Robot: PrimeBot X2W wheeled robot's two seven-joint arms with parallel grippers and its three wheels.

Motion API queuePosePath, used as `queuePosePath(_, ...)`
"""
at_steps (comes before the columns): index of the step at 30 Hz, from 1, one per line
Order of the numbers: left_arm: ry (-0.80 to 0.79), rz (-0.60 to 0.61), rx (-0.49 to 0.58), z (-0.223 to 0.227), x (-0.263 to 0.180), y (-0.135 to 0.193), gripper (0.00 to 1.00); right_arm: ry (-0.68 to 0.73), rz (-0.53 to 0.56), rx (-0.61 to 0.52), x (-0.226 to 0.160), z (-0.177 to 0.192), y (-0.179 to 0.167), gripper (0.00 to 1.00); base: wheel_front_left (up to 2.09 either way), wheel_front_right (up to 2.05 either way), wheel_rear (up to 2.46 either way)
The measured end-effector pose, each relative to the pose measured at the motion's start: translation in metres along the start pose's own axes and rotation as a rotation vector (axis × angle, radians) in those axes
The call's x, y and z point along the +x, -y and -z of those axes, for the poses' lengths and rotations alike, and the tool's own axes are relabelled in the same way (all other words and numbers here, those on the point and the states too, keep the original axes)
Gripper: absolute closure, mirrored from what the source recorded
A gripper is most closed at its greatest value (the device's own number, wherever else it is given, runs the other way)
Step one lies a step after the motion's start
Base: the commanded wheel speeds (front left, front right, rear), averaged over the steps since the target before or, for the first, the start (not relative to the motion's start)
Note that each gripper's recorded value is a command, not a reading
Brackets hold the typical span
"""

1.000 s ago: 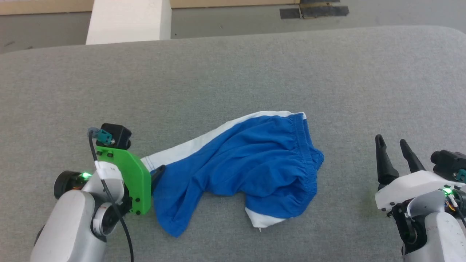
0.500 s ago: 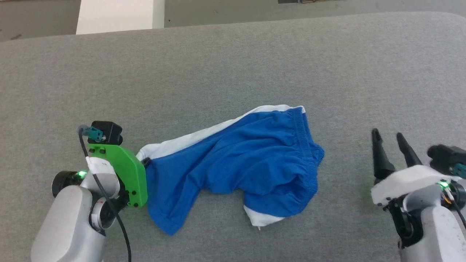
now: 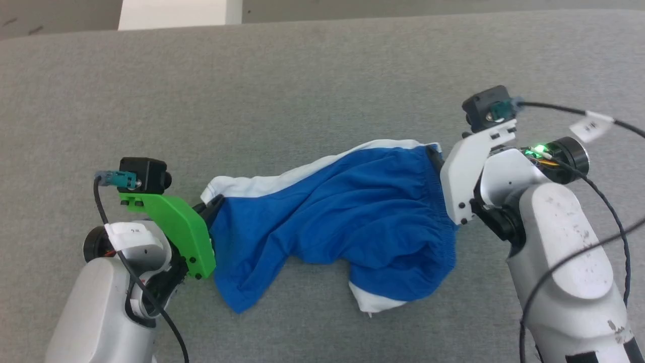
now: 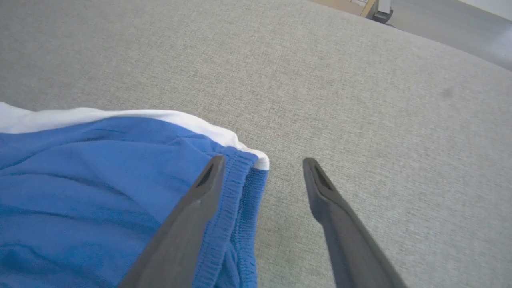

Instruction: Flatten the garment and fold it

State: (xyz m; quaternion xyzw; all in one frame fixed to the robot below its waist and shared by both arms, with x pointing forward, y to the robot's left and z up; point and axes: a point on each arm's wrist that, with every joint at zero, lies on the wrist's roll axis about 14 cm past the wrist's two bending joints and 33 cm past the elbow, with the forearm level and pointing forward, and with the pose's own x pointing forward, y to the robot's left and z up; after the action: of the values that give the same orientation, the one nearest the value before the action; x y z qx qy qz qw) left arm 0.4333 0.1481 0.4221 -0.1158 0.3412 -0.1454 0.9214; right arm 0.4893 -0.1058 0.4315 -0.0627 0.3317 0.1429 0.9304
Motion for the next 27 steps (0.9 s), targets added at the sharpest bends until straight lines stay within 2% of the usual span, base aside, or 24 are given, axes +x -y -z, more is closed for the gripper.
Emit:
queuePosePath(9, -0.015, -0.014, -0.025, 0.011, 0.002, -0.008, 1.00, -0.188, -0.021, -0.032, 0.032, 0.042, -0.010, 0.00, 0.00, 0.00, 0.00)
queuePosePath(12, -0.026, -0.018, -0.034, 0.016, 0.003, -0.011, 1.00, -0.199, -0.034, -0.033, 0.039, 0.044, -0.013, 0.00, 0.00, 0.00, 0.00)
queuePosePath(13, -0.027, -0.020, -0.037, 0.017, 0.004, -0.013, 1.00, -0.198, -0.041, -0.032, 0.042, 0.043, -0.015, 0.52, 0.00, 0.00, 0.00)
queuePosePath(14, -0.027, -0.022, -0.039, 0.018, 0.004, -0.014, 1.00, -0.190, -0.049, -0.030, 0.043, 0.041, -0.017, 0.80, 0.00, 0.00, 0.00)
queuePosePath(15, -0.028, -0.022, -0.044, 0.018, 0.005, -0.014, 1.00, -0.175, -0.054, -0.028, 0.044, 0.038, -0.018, 1.00, 0.00, 0.00, 0.00)
queuePosePath(19, 0.008, -0.003, -0.070, 0.011, 0.006, -0.010, 1.00, -0.126, -0.076, -0.007, 0.043, 0.029, -0.022, 1.00, 0.00, 0.00, 0.00)
queuePosePath(22, 0.074, 0.027, -0.097, -0.014, 0.005, -0.007, 1.00, -0.051, -0.090, 0.019, 0.039, 0.007, -0.023, 1.00, 0.00, 0.00, 0.00)
queuePosePath(25, 0.173, 0.058, -0.105, -0.061, 0.005, -0.006, 1.00, 0.072, -0.099, 0.040, 0.033, -0.042, -0.019, 1.00, 0.00, 0.00, 0.00)
queuePosePath(27, 0.235, 0.056, -0.064, -0.101, 0.006, -0.010, 1.00, 0.179, -0.113, 0.065, 0.027, -0.088, -0.014, 1.00, 0.00, 0.00, 0.00)
